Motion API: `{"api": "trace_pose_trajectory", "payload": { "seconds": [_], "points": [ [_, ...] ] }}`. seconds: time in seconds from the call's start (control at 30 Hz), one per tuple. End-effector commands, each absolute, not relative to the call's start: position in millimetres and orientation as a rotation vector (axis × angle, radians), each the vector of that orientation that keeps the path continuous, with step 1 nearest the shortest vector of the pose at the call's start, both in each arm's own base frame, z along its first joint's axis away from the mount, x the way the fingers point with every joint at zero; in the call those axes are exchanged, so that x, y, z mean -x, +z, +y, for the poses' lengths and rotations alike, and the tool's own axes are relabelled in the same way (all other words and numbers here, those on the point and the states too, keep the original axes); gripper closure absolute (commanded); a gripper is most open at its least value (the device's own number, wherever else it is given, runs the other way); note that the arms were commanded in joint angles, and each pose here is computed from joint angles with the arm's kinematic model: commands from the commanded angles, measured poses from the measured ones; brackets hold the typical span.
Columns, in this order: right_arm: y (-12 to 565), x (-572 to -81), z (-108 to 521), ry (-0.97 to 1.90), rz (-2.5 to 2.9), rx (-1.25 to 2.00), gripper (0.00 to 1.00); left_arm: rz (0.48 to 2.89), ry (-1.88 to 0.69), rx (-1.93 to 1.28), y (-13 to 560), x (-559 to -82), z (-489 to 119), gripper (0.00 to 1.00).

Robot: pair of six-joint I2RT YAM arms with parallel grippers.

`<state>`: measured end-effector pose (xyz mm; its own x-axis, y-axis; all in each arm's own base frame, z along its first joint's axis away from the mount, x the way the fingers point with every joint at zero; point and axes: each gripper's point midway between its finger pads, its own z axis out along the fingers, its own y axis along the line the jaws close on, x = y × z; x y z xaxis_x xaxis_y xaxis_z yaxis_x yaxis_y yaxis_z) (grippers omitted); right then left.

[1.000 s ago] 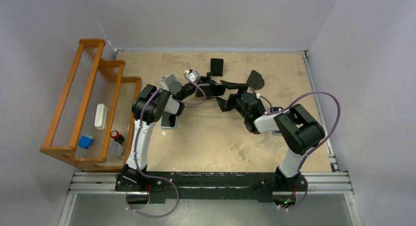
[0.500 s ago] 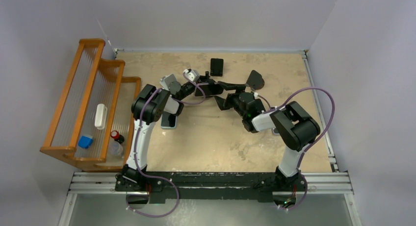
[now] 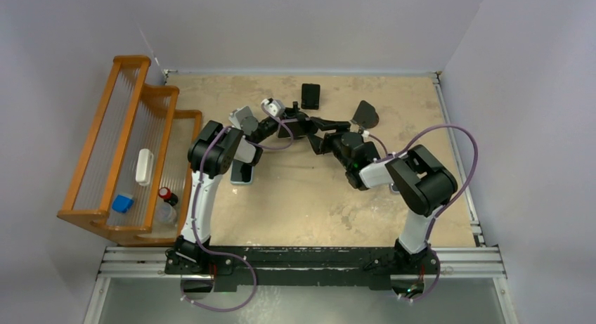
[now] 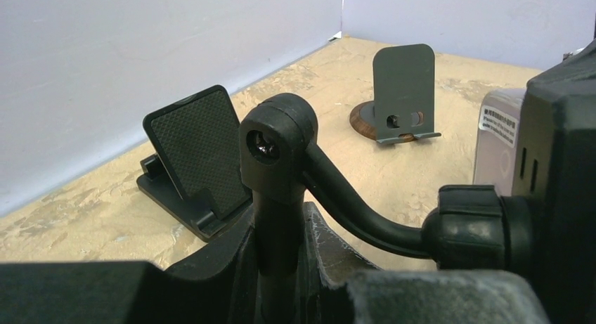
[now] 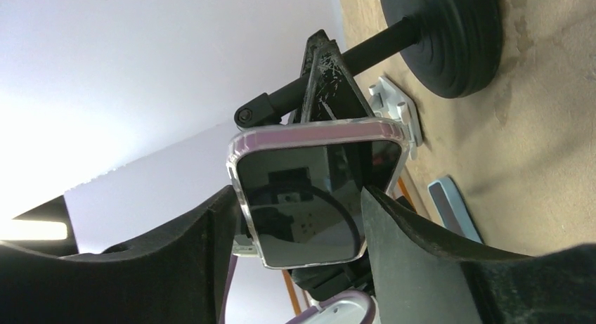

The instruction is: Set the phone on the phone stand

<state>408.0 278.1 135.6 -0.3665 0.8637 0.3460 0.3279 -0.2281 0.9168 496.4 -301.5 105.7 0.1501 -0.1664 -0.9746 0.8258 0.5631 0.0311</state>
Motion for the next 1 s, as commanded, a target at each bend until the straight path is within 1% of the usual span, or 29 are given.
{"api": "trace_pose_trajectory", "payload": {
  "seconds": [0.0,0.03,0.1,0.13,0.17,0.37,0.5,0.7,0.97],
  "points": [
    [161.9,-420.6,276.2,1.578,1.537,-1.326,0.30,1.021,-0.812,-0.723,145.9,-479.1,-313.3,1.00],
    [162.6,-419.9,278.0,1.581,1.548,-1.316,0.24,1.020,-0.813,-0.725,146.3,-479.0,-313.8,1.00],
    [161.6,-419.4,283.0,1.579,1.586,-1.305,0.09,1.020,-0.813,-0.726,146.4,-479.1,-313.8,1.00],
    [161.6,-420.0,283.5,1.569,1.595,-1.304,0.03,1.021,-0.812,-0.726,145.9,-479.2,-313.7,1.00],
    [161.5,-420.1,284.3,1.560,1.607,-1.302,0.02,1.023,-0.813,-0.726,145.5,-479.3,-313.9,1.00],
    [161.9,-422.1,279.8,1.478,1.633,-1.287,0.01,1.026,-0.817,-0.727,145.1,-479.1,-314.2,1.00],
    [157.4,-416.3,289.6,1.481,1.723,-1.265,0.02,1.026,-0.819,-0.731,144.4,-479.2,-314.9,1.00],
    [165.1,-411.3,280.2,1.370,1.776,-1.249,0.01,1.034,-0.812,-0.734,141.5,-480.9,-314.3,1.00],
    [163.2,-406.7,277.2,1.348,1.797,-1.244,0.01,1.038,-0.815,-0.736,139.7,-480.9,-314.7,1.00]
  ]
}}
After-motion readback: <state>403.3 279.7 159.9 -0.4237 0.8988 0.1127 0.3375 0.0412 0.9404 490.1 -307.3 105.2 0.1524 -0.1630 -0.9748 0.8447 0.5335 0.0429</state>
